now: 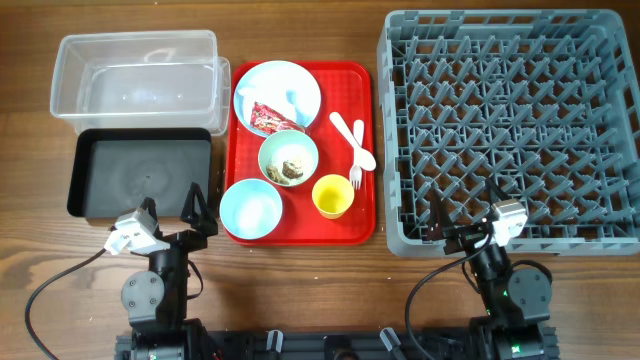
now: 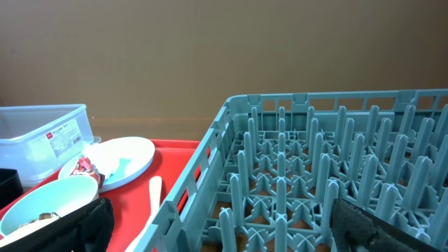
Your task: Sort waste into correct bins and load items into the dishwasher rack
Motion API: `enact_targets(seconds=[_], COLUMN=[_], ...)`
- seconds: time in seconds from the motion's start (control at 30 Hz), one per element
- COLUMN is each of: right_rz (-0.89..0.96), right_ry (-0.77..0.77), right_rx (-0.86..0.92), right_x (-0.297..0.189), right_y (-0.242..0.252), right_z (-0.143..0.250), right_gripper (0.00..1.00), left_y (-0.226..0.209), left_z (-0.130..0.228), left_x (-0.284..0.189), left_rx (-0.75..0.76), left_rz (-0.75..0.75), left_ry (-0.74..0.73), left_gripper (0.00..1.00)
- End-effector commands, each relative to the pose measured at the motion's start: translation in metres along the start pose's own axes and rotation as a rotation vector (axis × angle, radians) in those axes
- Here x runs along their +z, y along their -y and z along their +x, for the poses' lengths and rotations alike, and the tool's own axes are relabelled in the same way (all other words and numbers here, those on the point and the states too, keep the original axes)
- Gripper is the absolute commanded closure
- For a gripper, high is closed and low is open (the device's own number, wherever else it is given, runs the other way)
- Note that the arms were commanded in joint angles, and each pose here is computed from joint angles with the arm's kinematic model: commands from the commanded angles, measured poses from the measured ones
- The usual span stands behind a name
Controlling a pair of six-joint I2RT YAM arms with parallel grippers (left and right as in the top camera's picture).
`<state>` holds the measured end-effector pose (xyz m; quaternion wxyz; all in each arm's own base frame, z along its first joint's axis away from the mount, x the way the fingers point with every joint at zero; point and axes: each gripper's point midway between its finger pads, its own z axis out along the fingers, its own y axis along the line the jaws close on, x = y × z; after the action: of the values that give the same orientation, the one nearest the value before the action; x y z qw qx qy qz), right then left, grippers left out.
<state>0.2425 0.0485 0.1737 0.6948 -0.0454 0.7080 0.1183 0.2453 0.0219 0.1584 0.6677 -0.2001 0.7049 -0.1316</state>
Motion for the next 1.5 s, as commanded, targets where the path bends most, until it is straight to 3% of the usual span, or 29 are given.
enact_targets(seconds=[0.0,1.47], right_rz=[-0.016,-0.018], right_ry=[0.006,0.039], right_rx=[0.007,0.000], right_x=[-0.0002,-0.0004], right_y=[-0.0027,-0.0034], right_z=[-0.0013,-0.0094], right_gripper=[0.00,0.00], left_y=[0.0003,0.0003], left_z=[0.0029,0.0029], left_x=[0.0001,0.0001], left_rx=[0.005,0.005], left_rz=[0.004,0.004], left_ry=[-0.007,-0.007], left_gripper=[0.00,0.00])
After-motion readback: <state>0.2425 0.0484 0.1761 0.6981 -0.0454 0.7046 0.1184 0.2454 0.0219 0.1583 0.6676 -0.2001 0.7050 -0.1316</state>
